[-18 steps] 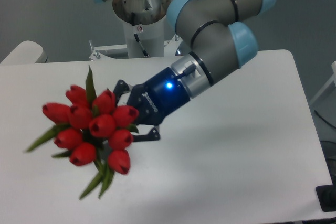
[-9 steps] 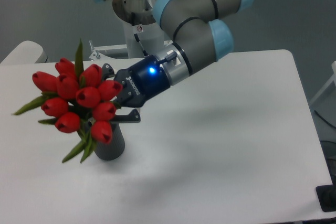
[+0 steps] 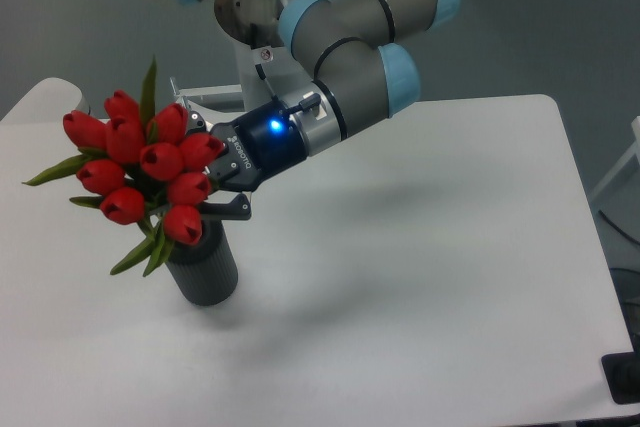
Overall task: Insert the flowers into the vase
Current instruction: 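Lower the tulip stems down into the black vase opening, then open the gripper to release the tulips and pull back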
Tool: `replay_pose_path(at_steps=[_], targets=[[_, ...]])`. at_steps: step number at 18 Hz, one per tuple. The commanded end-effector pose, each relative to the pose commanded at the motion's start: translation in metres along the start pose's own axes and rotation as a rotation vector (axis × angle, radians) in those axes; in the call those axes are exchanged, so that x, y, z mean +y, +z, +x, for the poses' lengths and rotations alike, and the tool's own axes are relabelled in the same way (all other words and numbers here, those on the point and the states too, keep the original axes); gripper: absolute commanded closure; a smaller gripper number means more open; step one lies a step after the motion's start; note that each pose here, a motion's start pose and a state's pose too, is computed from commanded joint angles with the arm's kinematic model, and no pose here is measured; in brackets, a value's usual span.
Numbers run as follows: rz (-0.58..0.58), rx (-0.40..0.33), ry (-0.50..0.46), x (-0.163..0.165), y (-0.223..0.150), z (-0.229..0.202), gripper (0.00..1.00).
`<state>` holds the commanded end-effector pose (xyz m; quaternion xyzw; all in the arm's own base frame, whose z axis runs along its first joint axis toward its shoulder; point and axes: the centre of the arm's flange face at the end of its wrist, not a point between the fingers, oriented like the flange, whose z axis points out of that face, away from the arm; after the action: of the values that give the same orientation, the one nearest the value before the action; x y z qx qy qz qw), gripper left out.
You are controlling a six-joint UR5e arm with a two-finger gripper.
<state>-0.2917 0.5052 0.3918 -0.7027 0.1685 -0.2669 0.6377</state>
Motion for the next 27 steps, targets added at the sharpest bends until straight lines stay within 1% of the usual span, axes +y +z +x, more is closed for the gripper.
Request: replay_pose_path(at_steps=[3,9,12,15,18,20,24,25,26,27], targets=[[-0.001,-0.006,0.032,0.007,-0.003,0.004,1.00],[-0.001,-0.015,0.026,0.014,-0.008,0.004,1.00],[-0.006,-0.012,0.047,0.027,-0.005,0.010,1.00],[-0.009,-0.012,0.058,0.044,-0.004,0.013,1.00],[-0.013,-0.010,0.139,0.076,-0.003,0.014,1.00],[-0.013,-0.009,0.165,0.091,-0.003,0.015,1.00],[-0.015,-0.025,0.164,0.114,-0.011,0.015,0.96],[-0.024,-0.024,0.178,0.120,-0.011,0.015,0.96],[-0.032,-0.022,0.186,0.128,-0.011,0.015,0.94],[-0.037,-0.023,0.185,0.135,-0.011,0.016,0.89]])
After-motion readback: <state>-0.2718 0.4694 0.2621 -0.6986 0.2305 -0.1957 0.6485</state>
